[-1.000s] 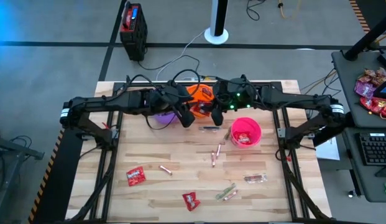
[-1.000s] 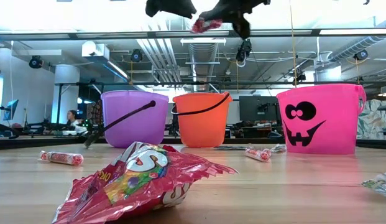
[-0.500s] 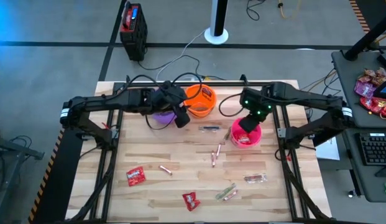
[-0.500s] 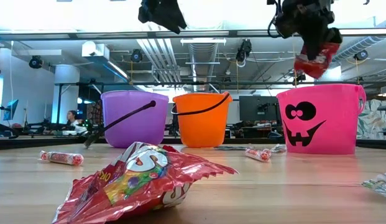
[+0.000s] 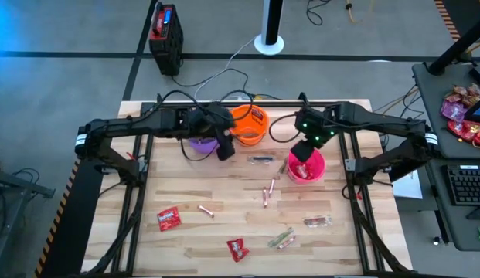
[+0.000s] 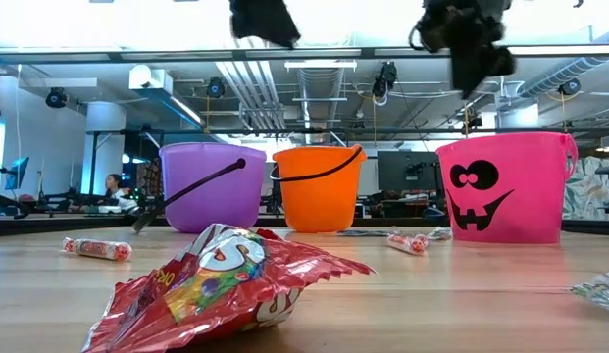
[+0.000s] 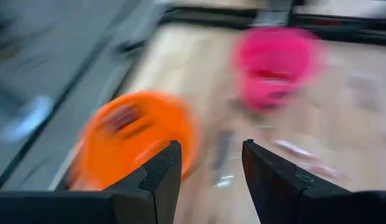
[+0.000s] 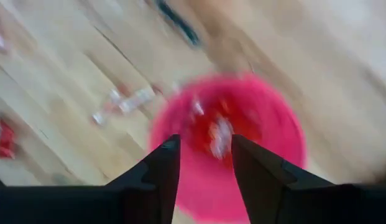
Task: Sort candy by brand, put in halloween buckets
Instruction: Put the blue candy into the orange bucket
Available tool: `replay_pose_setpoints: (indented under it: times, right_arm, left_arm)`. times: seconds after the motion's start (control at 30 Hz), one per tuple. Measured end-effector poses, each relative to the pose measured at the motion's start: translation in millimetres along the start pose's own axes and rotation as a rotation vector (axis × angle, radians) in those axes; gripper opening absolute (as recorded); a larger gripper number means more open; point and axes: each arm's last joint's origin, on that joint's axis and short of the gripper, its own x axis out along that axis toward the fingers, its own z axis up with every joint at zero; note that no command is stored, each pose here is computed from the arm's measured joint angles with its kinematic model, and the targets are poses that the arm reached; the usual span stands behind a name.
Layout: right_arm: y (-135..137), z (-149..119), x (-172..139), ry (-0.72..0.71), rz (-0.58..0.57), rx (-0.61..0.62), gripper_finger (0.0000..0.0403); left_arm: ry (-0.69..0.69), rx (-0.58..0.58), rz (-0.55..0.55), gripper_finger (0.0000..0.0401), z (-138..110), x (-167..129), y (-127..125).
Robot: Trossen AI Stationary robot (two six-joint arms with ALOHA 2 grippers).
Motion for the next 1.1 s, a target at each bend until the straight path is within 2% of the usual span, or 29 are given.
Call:
replay_pose_setpoints:
  times: [0.07,0.17,0.3,0.4,0.57,0.63,0.73,0.8,0.9,0.97,1.03,1.1]
  right_arm:
    - [4,6,-1,-0.078,0.031,-0.023,0.0143]
    - [6,13,-2,-0.156,0.039,-0.039,0.0145]
    - [6,15,-2,-0.188,0.011,-0.037,0.0146]
    - [5,17,0,-0.203,-0.025,-0.033,0.0146]
    - [5,17,1,-0.204,-0.036,-0.033,0.0146]
    - [5,17,1,-0.205,-0.039,-0.036,0.0146]
    - [4,18,2,-0.215,-0.058,-0.041,0.0146]
    - [4,18,2,-0.215,-0.06,-0.05,0.0146]
    - [4,18,2,-0.215,-0.062,-0.061,0.0146]
    - [4,18,2,-0.214,-0.064,-0.078,0.0146]
    - [4,18,2,-0.214,-0.066,-0.104,0.0146]
    - [4,18,3,-0.212,-0.072,-0.12,0.0146]
  left_arm:
    - [-0.055,0.13,-0.151,0.0152,-1,13,-7]
    - [-0.085,0.201,-0.231,0.0152,-14,50,-16]
    - [-0.111,0.177,-0.264,0.0152,-30,95,-19]
    - [-0.162,0.115,-0.355,0.0152,-36,116,-18]
    - [-0.08,0.086,-0.382,0.0137,-45,129,-18]
    - [-0.05,0.09,-0.331,0.0127,-47,129,-20]
    - [-0.015,0.023,-0.098,0.0113,-62,132,-29]
    - [-0.115,-0.019,0.039,0.0103,-74,131,-46]
    - [-0.355,-0.115,0.222,0.0089,-90,116,-82]
    - [-0.418,-0.152,0.331,0.0082,-116,113,-101]
    - [-0.431,-0.137,0.364,0.0078,-142,121,-109]
    - [-0.444,-0.116,0.305,0.0078,-158,132,-112]
